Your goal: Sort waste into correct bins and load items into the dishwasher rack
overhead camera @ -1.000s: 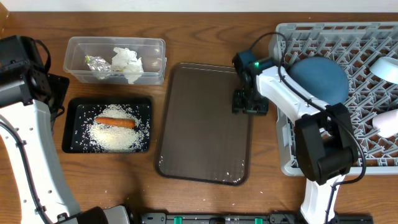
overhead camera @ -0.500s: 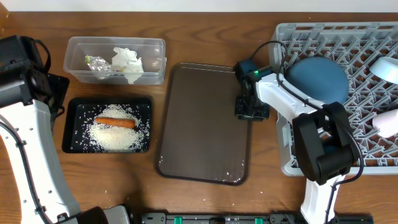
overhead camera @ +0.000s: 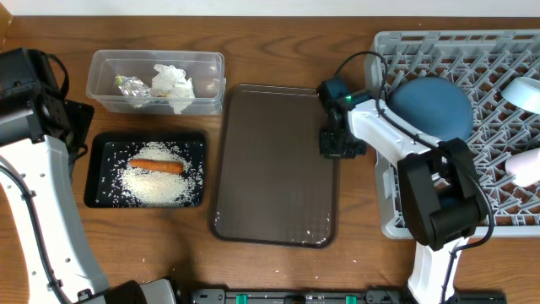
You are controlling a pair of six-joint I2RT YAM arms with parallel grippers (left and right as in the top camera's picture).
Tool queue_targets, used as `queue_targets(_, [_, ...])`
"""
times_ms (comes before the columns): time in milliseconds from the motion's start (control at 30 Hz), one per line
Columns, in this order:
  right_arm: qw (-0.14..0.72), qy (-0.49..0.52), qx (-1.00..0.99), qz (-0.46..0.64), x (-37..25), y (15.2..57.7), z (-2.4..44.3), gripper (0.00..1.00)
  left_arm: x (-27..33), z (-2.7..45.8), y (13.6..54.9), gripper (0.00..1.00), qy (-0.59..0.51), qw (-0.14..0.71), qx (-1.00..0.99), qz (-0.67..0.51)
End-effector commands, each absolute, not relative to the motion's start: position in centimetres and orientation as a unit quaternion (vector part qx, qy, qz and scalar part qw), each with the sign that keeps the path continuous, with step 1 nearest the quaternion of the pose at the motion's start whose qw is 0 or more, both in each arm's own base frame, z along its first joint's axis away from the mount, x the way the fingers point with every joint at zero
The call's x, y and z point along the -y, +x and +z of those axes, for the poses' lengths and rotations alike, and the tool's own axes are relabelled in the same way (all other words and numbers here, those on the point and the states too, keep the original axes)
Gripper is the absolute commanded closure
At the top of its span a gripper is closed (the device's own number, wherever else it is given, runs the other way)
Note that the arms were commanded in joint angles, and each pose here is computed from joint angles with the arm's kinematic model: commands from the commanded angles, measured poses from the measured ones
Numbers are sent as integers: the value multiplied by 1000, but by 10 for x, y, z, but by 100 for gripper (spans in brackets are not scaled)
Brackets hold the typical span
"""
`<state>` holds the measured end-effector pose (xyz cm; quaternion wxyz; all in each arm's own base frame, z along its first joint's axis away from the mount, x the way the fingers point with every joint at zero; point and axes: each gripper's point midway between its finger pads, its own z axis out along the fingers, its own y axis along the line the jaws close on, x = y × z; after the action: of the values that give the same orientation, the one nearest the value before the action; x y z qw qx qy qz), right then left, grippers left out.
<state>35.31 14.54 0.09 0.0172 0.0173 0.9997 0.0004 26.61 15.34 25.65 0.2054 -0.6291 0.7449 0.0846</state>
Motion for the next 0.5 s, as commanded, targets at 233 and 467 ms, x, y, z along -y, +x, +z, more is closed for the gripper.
queue_targets(233, [26, 15, -999, -14, -121, 364, 0, 89, -155, 254, 263, 2, -636, 201, -740, 88])
queue_targets(467, [43, 5, -999, -8, -123, 373, 0, 85, -155, 254, 263, 2, -636, 201, -740, 88])
